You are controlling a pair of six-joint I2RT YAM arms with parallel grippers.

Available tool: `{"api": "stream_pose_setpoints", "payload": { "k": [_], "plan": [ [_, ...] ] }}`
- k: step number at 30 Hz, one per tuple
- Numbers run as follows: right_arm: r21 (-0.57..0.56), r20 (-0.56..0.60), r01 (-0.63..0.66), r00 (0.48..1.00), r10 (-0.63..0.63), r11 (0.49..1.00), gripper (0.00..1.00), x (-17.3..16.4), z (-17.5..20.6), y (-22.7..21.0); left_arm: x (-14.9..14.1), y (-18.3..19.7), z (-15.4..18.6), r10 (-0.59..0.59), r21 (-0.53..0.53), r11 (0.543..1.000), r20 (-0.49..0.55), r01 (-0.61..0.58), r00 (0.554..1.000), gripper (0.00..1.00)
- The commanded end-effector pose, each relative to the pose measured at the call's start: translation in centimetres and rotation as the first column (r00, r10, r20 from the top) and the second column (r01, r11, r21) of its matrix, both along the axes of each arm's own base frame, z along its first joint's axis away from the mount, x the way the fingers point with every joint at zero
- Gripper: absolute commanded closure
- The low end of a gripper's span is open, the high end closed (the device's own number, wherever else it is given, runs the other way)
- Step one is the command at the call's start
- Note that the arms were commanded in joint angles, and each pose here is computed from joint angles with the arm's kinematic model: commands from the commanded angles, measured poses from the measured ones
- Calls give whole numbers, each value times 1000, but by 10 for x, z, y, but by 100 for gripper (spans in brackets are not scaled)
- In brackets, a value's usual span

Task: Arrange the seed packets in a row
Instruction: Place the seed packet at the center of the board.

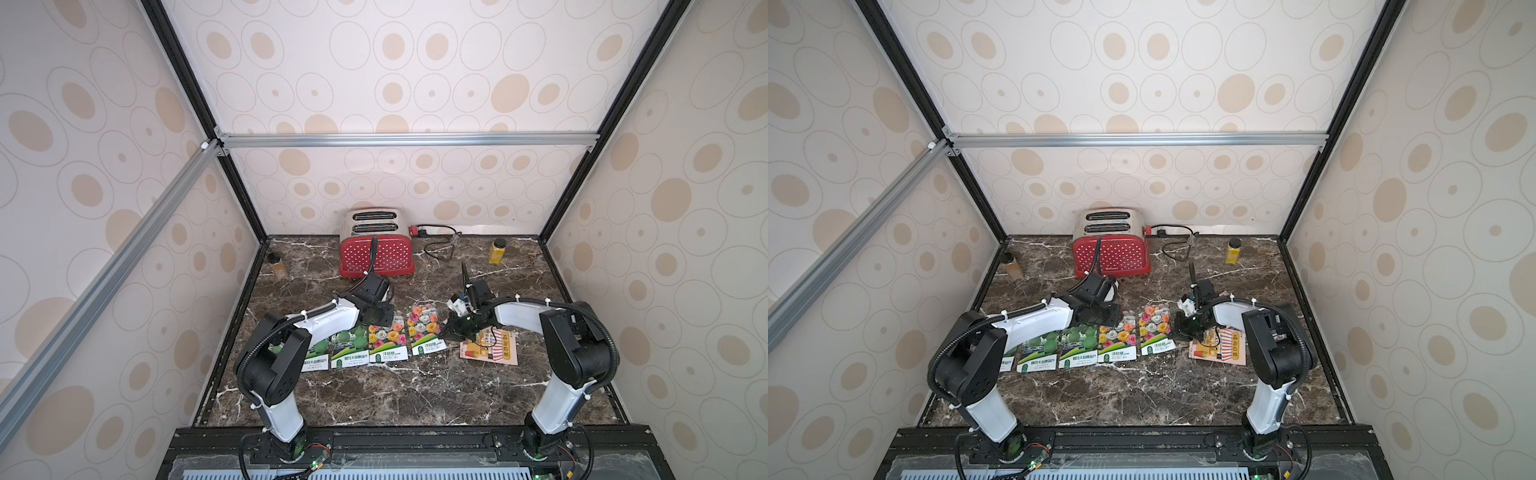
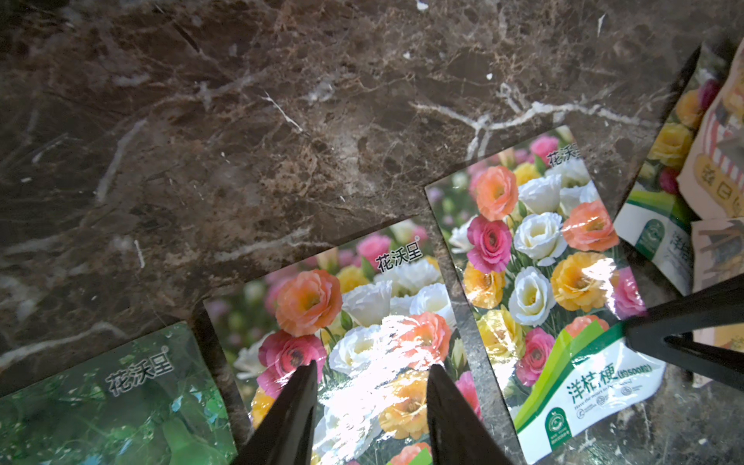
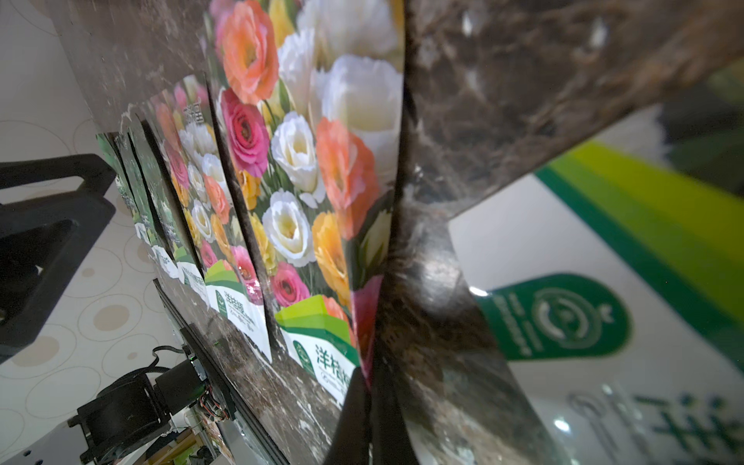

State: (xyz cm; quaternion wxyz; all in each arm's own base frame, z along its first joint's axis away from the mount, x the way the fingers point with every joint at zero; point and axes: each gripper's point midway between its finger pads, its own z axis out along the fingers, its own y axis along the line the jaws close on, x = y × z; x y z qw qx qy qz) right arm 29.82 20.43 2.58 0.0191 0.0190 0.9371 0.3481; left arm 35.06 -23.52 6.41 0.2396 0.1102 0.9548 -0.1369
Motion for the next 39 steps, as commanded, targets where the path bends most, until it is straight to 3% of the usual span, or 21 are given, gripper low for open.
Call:
{"api": "stream_pose_setpoints", "payload": {
  "k": [1, 8, 22, 33, 39],
  "plan": [
    [-7, -11, 8, 1000, -8, 1000, 100, -9, -1, -4, 7, -7, 9, -1, -14, 1000, 24, 2, 1000, 54],
    [9, -10, 21, 1000, -21, 1000, 100, -16, -3, -4, 8, -11, 12, -3, -24, 1000, 30, 3, 1000, 54],
    [38, -15, 25, 1000, -24, 999, 88, -22, 1, -2, 12, -15, 13, -7, -28, 1000, 30, 8, 1000, 52],
    [2, -7, 23, 1000, -23, 1000, 61, -23, 2, -7, 15, -21, 13, -19, -35, 999, 29, 20, 999, 51],
    [-69, 29, 47, 999, -45, 996, 56, -17, 11, -22, 18, -27, 24, -31, -44, 998, 59, 33, 998, 50]
  ]
}}
